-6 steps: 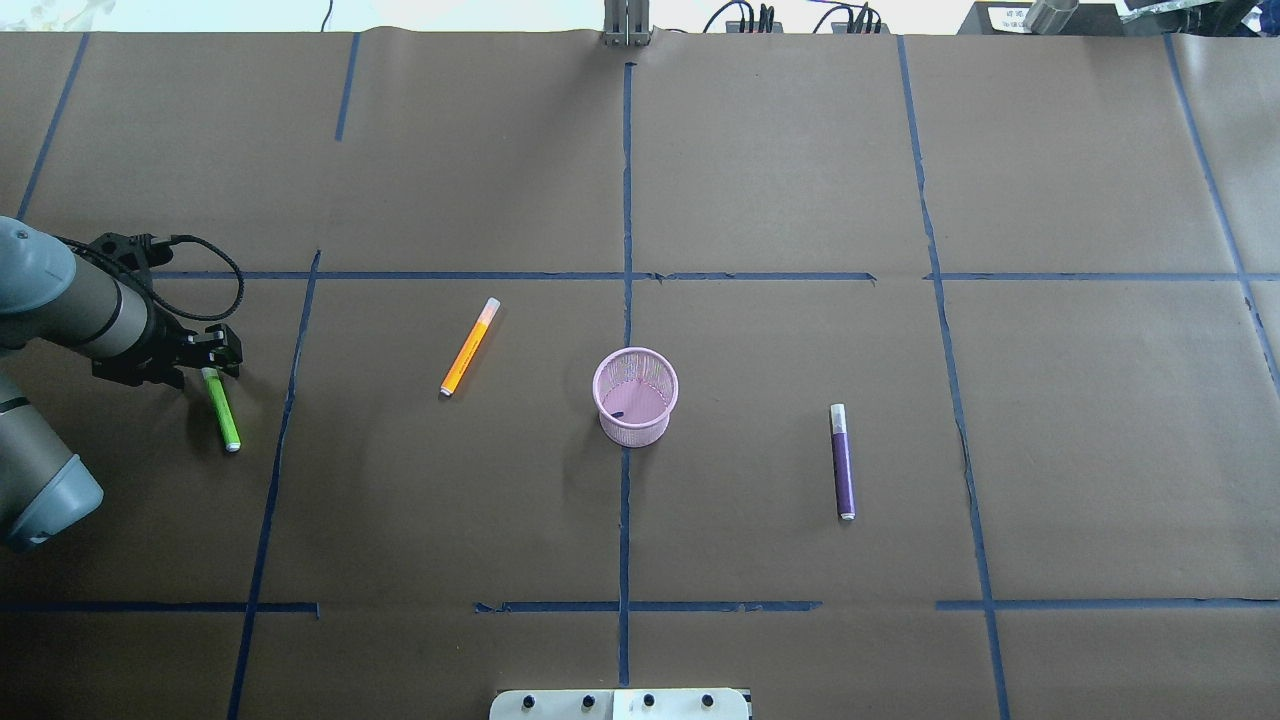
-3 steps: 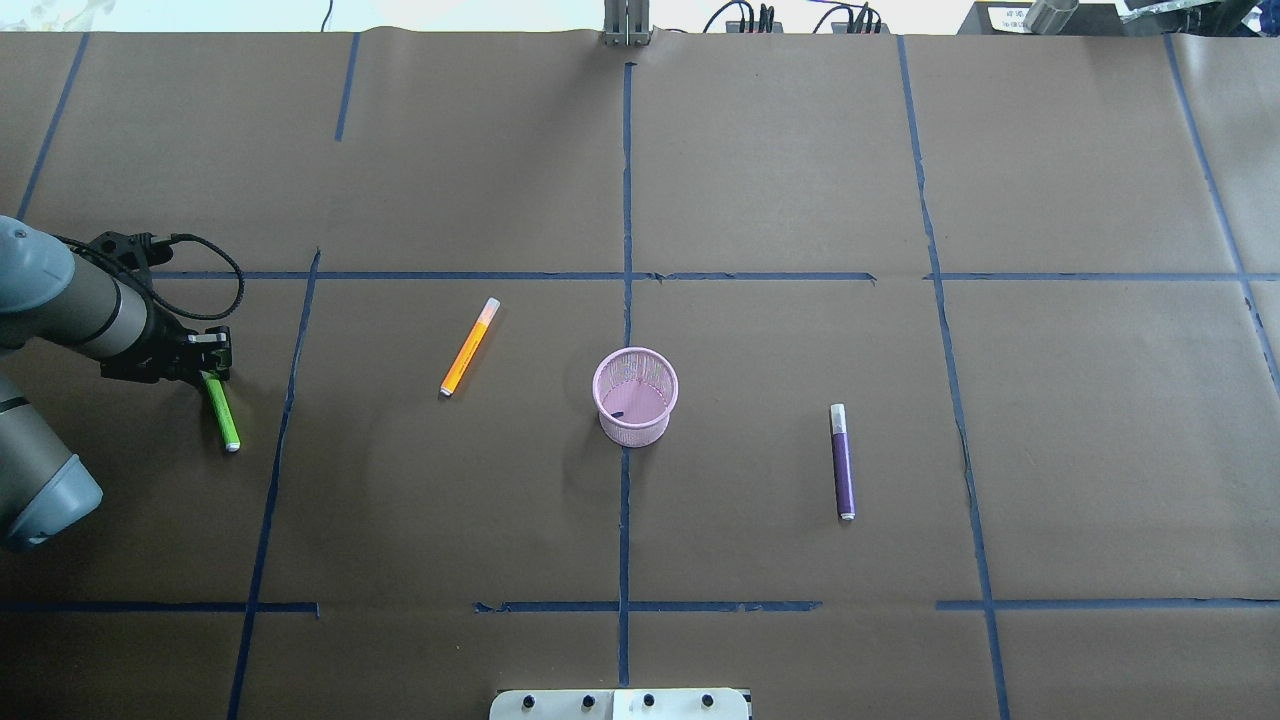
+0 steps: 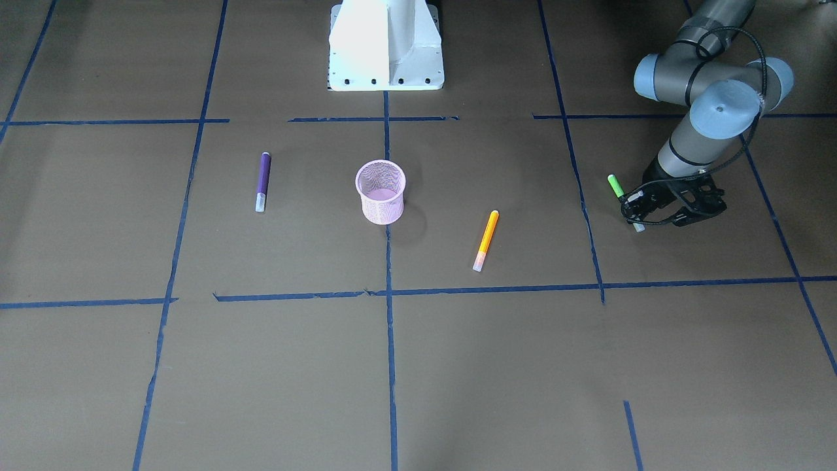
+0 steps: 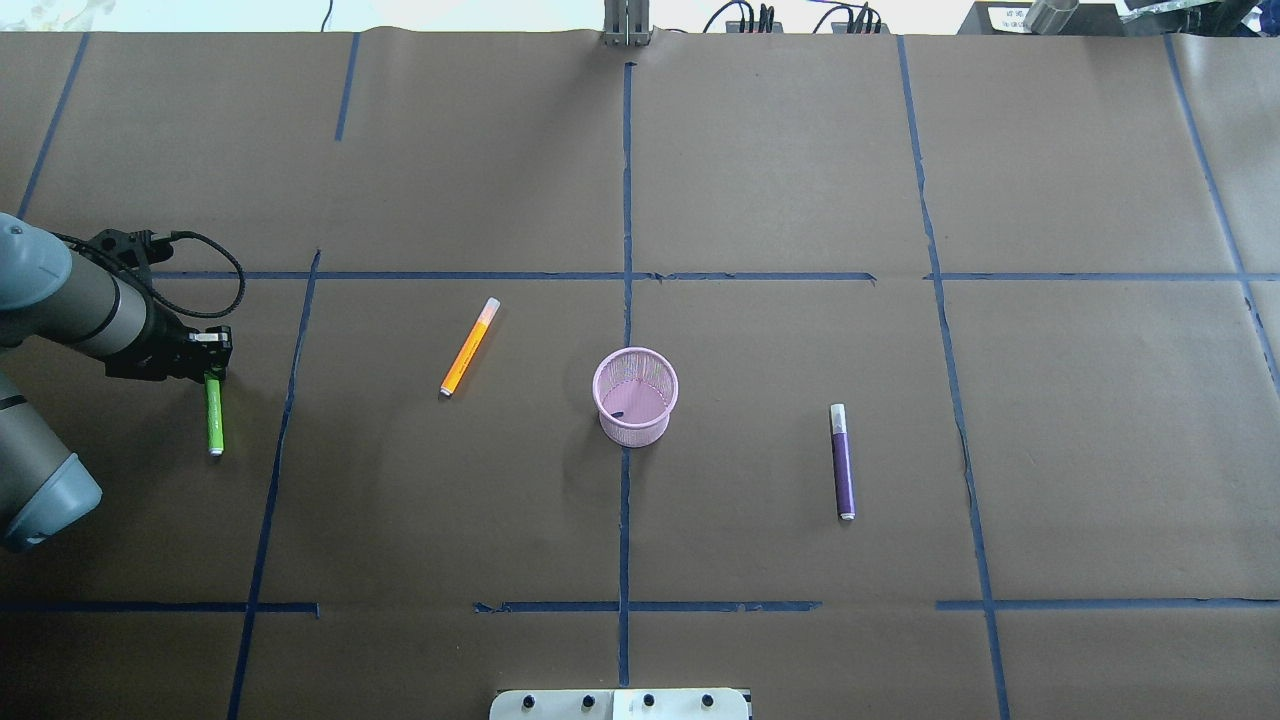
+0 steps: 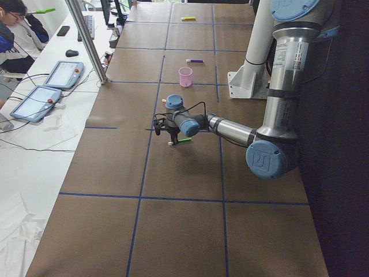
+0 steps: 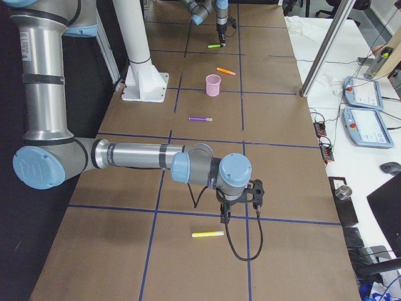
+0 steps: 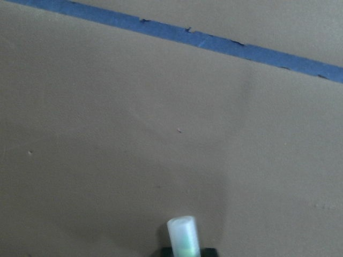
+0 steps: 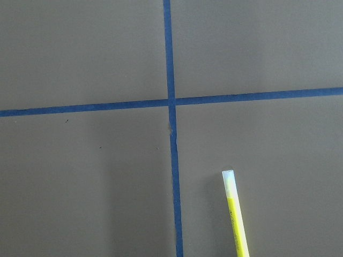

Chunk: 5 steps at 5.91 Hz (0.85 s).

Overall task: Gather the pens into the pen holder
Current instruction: 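Lift the green marker with the left gripper and carry it over the pink cup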

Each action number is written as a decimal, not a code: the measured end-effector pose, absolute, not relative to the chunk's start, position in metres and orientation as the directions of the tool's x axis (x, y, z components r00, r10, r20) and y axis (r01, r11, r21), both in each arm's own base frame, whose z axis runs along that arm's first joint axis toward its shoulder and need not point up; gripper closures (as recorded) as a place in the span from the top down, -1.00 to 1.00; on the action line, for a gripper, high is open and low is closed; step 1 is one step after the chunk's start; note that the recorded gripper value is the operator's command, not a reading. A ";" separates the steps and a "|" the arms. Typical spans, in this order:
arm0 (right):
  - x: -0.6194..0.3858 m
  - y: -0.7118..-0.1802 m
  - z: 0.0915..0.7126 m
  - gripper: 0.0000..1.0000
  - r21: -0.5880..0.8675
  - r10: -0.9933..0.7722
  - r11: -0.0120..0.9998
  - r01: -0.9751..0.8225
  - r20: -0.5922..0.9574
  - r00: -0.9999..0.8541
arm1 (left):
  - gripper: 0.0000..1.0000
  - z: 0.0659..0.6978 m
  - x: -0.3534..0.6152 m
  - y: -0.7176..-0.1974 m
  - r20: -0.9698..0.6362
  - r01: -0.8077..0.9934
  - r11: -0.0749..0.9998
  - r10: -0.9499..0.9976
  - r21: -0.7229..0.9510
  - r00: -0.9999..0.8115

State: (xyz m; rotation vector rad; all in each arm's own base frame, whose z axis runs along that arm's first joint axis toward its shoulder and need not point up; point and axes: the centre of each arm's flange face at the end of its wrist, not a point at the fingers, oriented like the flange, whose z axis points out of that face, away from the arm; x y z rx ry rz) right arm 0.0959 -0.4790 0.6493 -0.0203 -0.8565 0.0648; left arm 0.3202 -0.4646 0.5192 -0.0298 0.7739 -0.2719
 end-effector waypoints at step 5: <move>0.096 -0.478 0.649 1.00 -0.046 0.067 0.998 -0.050 0.755 0.652 | -1.00 0.306 0.320 -0.483 -0.807 0.241 0.937 0.067 0.254 0.587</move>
